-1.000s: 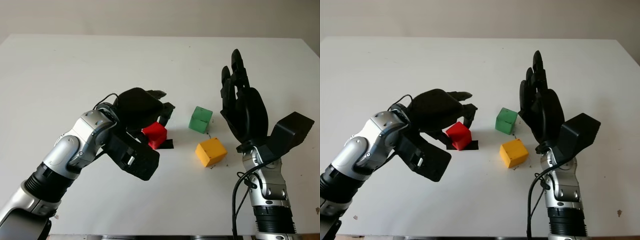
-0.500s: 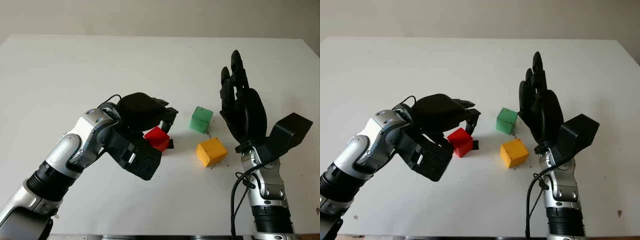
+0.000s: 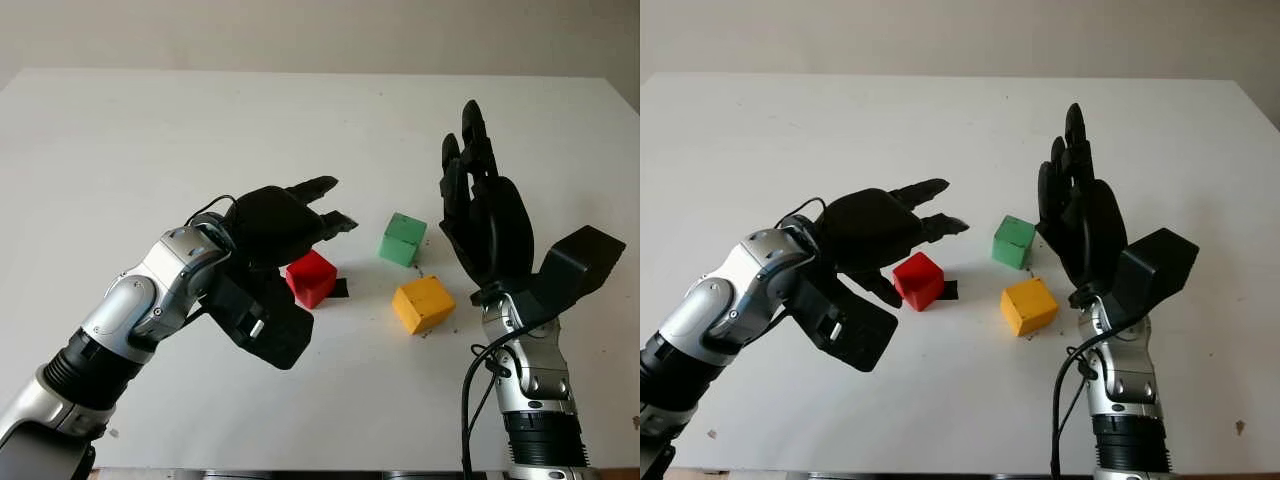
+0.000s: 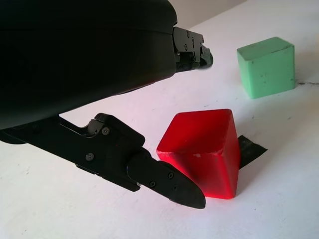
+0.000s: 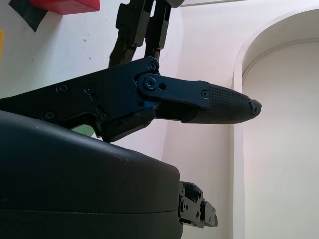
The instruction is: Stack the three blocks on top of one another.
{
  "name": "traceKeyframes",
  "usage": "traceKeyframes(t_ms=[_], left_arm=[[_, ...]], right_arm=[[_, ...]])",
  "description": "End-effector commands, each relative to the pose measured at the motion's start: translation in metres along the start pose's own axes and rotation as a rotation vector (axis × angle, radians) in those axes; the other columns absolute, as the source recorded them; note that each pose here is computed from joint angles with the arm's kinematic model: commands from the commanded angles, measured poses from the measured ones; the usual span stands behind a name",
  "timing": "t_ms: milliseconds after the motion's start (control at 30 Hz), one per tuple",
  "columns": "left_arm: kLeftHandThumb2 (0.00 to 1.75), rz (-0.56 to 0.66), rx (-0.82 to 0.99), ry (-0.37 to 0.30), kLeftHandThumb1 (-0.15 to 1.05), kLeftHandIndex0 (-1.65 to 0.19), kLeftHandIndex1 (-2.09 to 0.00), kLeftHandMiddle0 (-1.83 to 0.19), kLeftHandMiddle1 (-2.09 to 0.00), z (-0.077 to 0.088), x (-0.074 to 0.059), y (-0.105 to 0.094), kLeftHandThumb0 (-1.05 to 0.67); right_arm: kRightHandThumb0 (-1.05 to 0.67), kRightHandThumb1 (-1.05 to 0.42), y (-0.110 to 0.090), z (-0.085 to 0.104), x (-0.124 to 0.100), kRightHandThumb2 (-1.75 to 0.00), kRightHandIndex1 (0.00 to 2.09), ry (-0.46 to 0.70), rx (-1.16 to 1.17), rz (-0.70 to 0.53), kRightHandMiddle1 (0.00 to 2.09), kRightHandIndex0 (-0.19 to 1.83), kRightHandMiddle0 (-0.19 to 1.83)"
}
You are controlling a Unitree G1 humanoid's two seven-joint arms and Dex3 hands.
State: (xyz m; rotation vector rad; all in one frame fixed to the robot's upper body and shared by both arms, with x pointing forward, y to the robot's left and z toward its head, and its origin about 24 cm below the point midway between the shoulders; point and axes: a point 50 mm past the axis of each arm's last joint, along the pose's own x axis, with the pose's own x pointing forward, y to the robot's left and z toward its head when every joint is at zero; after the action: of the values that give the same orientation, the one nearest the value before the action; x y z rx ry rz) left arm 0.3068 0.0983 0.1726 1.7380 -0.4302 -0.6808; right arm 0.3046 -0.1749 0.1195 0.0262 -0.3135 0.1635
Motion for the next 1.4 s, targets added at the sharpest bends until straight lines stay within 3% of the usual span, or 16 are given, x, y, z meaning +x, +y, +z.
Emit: traceKeyframes(t_ms=[0,233,300,400,500,533,667,833,1000,1200,1367], left_arm=[[0.05,0.014,-0.025,-0.002,0.86,0.13,-0.03,0.19,0.00,-0.001,-0.005,0.000,-0.61],[0.07,0.032,-0.224,-0.035,0.89,0.19,0.00,0.19,0.00,-0.007,-0.017,0.008,-0.68],[0.08,0.066,-0.345,-0.028,0.94,0.19,0.00,0.19,0.00,-0.019,-0.029,0.016,-0.77],[0.13,0.187,-0.523,-0.012,1.03,0.19,0.00,0.19,0.00,-0.041,-0.050,0.022,-0.89],[0.49,0.401,-0.772,0.056,1.05,0.19,0.00,0.19,0.00,-0.067,-0.076,0.015,-0.92],[0.58,0.451,-0.831,0.080,1.05,0.19,0.00,0.19,0.00,-0.072,-0.081,0.011,-0.93],[0.70,0.648,-0.977,0.118,1.05,0.19,0.00,0.19,0.00,-0.083,-0.094,-0.005,-0.88],[0.73,0.787,-1.126,0.177,1.05,0.19,0.00,0.19,0.00,-0.085,-0.101,-0.029,-0.83],[0.66,0.942,-1.309,0.218,1.05,0.19,0.00,0.19,0.00,-0.085,-0.102,-0.050,-0.81],[0.67,1.010,-1.377,0.302,1.05,0.19,0.00,0.19,0.00,-0.085,-0.101,-0.069,-0.82],[0.66,1.002,-1.387,0.308,1.05,0.19,-0.01,0.19,0.00,-0.082,-0.097,-0.073,-0.81]], right_arm=[[-0.78,-1.05,-0.001,0.001,-0.001,-0.58,0.00,-0.007,-0.005,-0.002,0.00,-0.19,-0.19],[-0.77,-1.05,-0.005,0.007,-0.002,-0.57,0.00,-0.016,-0.025,0.004,0.00,-0.19,-0.19],[-0.78,-1.05,-0.015,0.016,-0.001,-0.47,0.00,-0.034,-0.126,0.008,0.02,-0.19,-0.17],[-0.78,-1.05,-0.033,0.031,0.003,-0.30,0.01,-0.094,-0.248,0.039,0.05,-0.19,-0.11],[-0.79,-1.02,-0.056,0.059,0.006,-0.11,0.02,-0.095,-0.473,0.088,0.10,-0.19,0.02],[-0.77,-1.00,-0.060,0.066,0.007,-0.08,0.03,-0.094,-0.531,0.104,0.11,-0.18,0.08],[-0.75,-0.95,-0.073,0.096,0.006,-0.04,0.07,-0.066,-0.799,0.178,0.15,-0.12,0.21],[-0.72,-0.91,-0.075,0.123,0.000,-0.05,0.07,-0.046,-1.023,0.269,0.16,-0.07,0.35],[-0.73,-0.92,-0.073,0.132,-0.009,-0.05,0.06,-0.015,-1.219,0.366,0.15,-0.06,0.42],[-0.73,-0.93,-0.060,0.125,-0.015,-0.06,0.05,-0.031,-1.429,0.486,0.11,-0.09,0.40],[-0.73,-0.96,-0.053,0.112,-0.018,-0.07,0.04,-0.068,-1.578,0.593,0.09,-0.11,0.41]])
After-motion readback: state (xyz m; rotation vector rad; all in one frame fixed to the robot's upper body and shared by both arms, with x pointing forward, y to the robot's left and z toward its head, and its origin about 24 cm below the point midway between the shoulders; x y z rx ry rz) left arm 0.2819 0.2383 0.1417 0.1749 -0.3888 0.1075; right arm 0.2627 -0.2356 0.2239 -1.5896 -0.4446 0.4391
